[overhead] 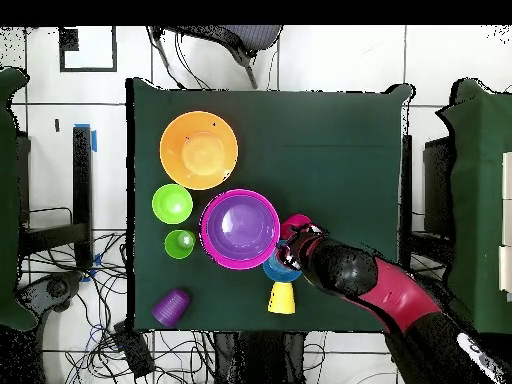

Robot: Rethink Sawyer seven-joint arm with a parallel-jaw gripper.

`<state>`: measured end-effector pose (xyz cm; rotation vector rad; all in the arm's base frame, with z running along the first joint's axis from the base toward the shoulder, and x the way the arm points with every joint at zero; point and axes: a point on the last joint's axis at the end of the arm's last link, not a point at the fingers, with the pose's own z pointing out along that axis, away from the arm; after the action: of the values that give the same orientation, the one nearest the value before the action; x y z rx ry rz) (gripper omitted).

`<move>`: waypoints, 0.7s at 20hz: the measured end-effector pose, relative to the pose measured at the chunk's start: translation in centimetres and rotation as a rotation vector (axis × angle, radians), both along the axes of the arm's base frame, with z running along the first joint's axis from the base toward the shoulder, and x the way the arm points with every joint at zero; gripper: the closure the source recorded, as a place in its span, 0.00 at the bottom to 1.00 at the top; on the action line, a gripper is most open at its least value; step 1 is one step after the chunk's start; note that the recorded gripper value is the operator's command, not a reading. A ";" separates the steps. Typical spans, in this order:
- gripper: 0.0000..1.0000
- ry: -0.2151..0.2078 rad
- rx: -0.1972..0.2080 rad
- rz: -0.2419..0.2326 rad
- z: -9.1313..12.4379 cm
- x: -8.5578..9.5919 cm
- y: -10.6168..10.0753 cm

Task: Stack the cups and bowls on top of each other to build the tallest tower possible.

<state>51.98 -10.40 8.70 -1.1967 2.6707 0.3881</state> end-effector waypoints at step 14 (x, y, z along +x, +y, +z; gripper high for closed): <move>0.00 -0.078 -0.281 0.231 0.1 0.9 -4.5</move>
<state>52.84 -14.92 8.79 -1.5725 2.5880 -0.0057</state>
